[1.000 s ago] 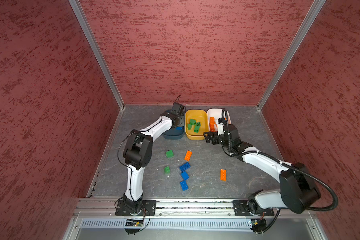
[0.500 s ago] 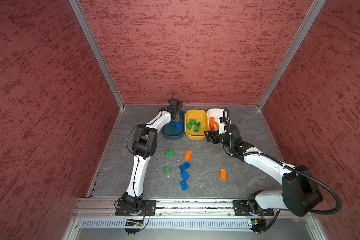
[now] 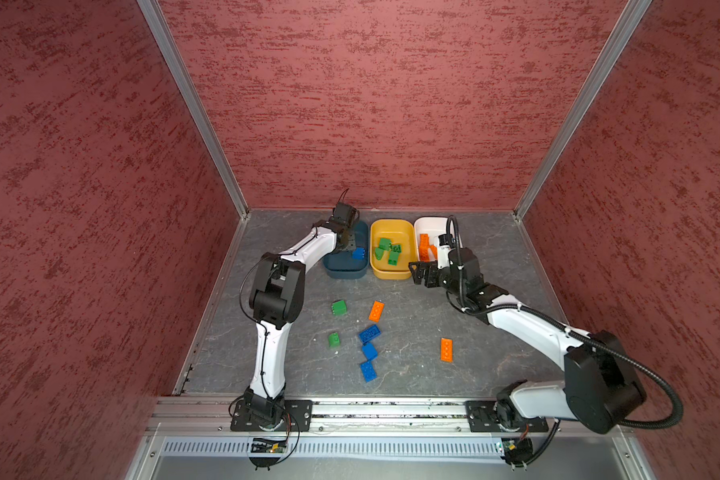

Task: Sort the legos into containers by color
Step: 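Carry the blue brick with the left gripper into the teal bin and release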

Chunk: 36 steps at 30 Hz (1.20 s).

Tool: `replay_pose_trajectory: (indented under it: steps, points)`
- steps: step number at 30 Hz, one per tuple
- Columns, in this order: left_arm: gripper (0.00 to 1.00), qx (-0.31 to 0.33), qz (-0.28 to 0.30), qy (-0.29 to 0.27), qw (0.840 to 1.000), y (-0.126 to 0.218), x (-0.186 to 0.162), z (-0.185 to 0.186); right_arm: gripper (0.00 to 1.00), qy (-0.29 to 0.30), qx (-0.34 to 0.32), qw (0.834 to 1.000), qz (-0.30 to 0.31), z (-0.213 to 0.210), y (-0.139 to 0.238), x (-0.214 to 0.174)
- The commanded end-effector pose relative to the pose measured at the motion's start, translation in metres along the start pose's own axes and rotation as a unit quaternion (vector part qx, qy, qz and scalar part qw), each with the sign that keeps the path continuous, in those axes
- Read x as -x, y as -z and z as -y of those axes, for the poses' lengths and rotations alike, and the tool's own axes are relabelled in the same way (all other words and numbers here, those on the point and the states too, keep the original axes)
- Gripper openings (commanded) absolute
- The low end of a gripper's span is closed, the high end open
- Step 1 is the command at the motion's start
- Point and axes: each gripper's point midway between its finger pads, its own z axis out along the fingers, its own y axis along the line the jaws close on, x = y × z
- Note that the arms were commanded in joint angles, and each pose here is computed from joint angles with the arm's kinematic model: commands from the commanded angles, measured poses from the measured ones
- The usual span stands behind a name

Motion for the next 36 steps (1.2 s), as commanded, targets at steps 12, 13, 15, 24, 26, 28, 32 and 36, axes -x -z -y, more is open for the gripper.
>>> replay_pose_trajectory:
  steps: [12,13,15,24,26,28,32,36]
  points:
    - [0.59,-0.027,0.032,-0.020,0.999,-0.017,0.040,0.015,0.99,0.006,-0.001,1.000,0.018,-0.005,0.003,0.013]
    - [0.59,-0.020,0.030,-0.023,0.999,-0.021,0.041,0.015,0.99,0.007,-0.002,1.000,0.019,-0.004,0.004,0.013]
    - [0.59,-0.004,0.029,-0.024,0.999,-0.029,0.045,0.012,0.99,0.007,-0.005,1.000,0.019,-0.003,0.005,0.013]
    - [0.42,-0.023,0.020,-0.038,0.999,-0.034,0.045,0.024,0.99,0.009,-0.011,1.000,0.016,0.000,0.007,0.010]
    - [0.37,-0.020,0.028,-0.046,0.998,-0.031,0.047,0.027,0.99,0.006,-0.010,1.000,0.017,0.000,0.007,0.010]
    - [0.33,-0.015,0.033,-0.052,0.998,-0.028,0.049,0.029,0.99,0.006,-0.009,1.000,0.018,-0.001,0.007,0.010]
    - [0.32,-0.024,0.039,-0.066,0.997,-0.021,0.047,0.037,0.99,0.005,-0.011,1.000,0.017,0.000,0.009,0.009]
    - [0.36,-0.040,0.043,-0.084,0.995,-0.022,0.045,0.047,0.99,0.005,-0.011,1.000,0.019,0.000,0.011,0.009]
